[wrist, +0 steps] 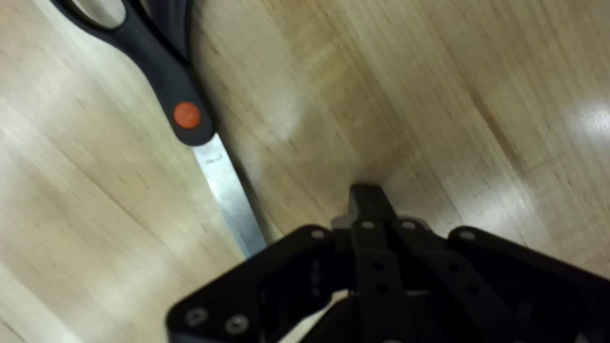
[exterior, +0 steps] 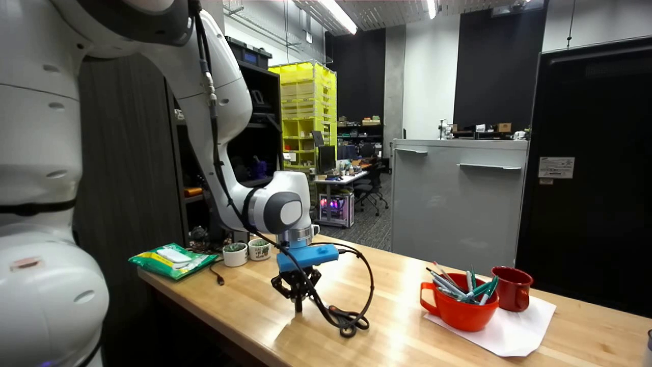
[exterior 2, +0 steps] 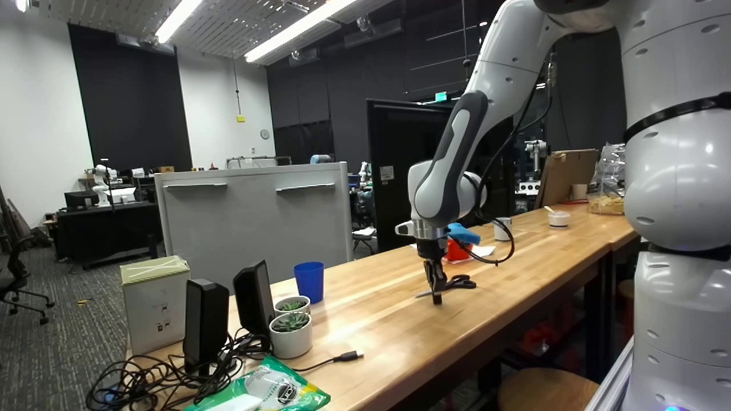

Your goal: Move the black scissors forwards then rotate it clockwise.

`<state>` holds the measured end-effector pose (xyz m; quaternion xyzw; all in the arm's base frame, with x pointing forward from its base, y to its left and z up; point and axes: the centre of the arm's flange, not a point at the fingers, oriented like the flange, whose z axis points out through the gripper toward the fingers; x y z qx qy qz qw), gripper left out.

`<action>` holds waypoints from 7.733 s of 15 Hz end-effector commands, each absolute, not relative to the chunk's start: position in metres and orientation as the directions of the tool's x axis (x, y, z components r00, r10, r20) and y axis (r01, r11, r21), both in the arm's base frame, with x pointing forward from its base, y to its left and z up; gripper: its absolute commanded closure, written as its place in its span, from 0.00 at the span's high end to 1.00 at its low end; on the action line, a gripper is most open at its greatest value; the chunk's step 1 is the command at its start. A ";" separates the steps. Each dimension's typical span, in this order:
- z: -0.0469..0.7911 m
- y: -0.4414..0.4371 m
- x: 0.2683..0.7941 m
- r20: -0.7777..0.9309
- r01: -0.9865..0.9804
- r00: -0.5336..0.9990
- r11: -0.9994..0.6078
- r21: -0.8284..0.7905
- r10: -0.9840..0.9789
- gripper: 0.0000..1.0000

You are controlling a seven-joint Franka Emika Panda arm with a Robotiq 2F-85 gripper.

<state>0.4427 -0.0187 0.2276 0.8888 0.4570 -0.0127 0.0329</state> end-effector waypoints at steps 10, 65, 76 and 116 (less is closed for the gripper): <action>0.218 -0.026 0.476 -0.055 0.821 0.571 -0.569 0.047 0.819 0.00; 0.213 -0.072 0.565 -0.031 0.825 0.565 -0.565 0.011 0.824 0.00; 0.213 -0.080 0.571 -0.033 0.819 0.574 -0.574 0.008 0.818 0.00; 0.212 -0.094 0.576 -0.044 0.806 0.591 -0.591 0.002 0.806 0.00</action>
